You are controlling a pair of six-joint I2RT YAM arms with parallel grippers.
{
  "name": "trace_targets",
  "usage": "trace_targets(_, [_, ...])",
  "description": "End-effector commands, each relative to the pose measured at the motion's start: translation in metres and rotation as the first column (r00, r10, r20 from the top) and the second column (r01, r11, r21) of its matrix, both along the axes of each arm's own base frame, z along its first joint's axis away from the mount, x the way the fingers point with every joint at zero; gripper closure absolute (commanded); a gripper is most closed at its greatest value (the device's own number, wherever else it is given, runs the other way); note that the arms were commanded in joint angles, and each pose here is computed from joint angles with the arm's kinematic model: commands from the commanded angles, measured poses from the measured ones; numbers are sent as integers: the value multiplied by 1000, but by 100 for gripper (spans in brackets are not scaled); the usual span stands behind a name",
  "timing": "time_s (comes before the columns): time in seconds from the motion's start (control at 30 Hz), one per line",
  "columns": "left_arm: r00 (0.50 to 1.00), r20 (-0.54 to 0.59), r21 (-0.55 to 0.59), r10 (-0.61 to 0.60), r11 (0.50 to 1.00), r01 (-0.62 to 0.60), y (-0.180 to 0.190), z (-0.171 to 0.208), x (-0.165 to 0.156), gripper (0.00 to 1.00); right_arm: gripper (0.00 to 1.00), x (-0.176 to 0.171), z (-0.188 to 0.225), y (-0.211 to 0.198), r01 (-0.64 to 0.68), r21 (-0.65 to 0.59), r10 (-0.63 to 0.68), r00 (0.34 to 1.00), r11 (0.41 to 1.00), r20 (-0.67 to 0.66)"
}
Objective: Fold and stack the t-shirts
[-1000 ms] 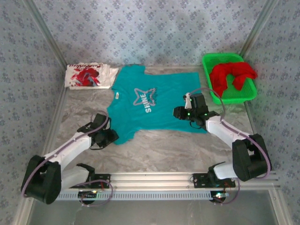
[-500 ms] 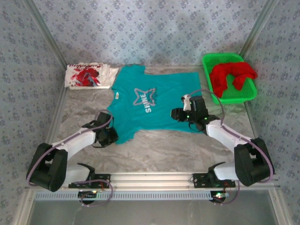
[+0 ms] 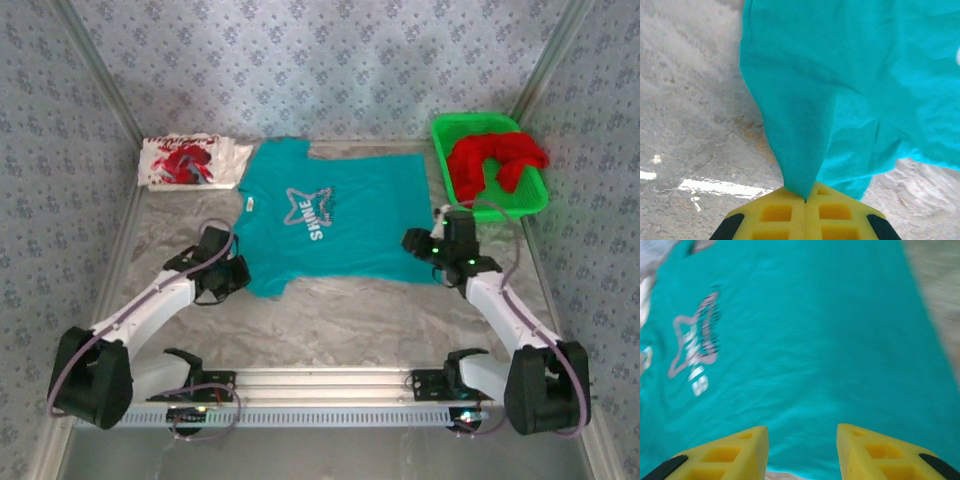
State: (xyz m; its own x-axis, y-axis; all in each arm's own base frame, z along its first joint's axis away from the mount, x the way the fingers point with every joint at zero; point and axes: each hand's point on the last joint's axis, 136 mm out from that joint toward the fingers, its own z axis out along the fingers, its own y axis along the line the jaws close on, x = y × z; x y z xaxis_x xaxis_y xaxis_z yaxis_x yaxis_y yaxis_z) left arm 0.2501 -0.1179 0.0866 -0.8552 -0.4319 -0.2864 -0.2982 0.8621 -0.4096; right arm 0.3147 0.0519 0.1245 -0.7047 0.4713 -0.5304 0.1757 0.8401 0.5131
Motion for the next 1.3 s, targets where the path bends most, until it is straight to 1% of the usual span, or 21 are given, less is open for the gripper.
trace_targets(0.0, [1000,17,20,-6,1000,6,5,13,1,100,56,-43,-35,-31,150,89,-123,958,985,-260])
trace_targets(0.07, [999,33,0,-1,1000,1,4,19,5,100,55,-49,-41,-46,197,143,-146,942,970,-303])
trace_targets(0.13, [999,47,-23,-5,1000,6,2,25,11,100,55,-54,-49,-55,220,171,-150,926,960,-346])
trace_targets(0.27, [999,48,-34,-15,999,17,0,34,14,100,56,-53,-66,-55,182,202,-84,906,962,-416])
trace_targets(0.33, [998,54,-38,-19,999,21,-1,37,15,100,56,-51,-75,-50,175,243,-53,897,954,-439])
trace_targets(0.47, [999,41,-35,-13,999,15,0,31,13,100,56,-46,-84,-50,181,256,-54,899,950,-434])
trace_targets(0.6, [999,37,-38,-6,999,7,1,27,11,100,57,-37,-84,-43,176,304,-39,912,936,-409])
trace_targets(0.7, [999,36,-40,-11,999,13,0,25,13,100,58,-35,-87,-39,174,303,-35,909,937,-414])
trace_targets(0.77, [999,31,-35,-15,999,16,0,25,13,100,58,-41,-91,-39,187,286,-43,895,940,-443])
trace_targets(0.87, [999,36,-33,-20,999,21,0,27,13,100,57,-51,-90,-46,217,234,-91,886,948,-455])
trace_targets(1.03, [999,34,-22,-26,999,27,2,23,14,100,57,-57,-77,-61,272,154,-186,887,950,-423])
trace_targets(1.27, [998,46,-21,-39,999,40,3,25,17,100,60,-66,-97,-56,287,168,-172,852,943,-494])
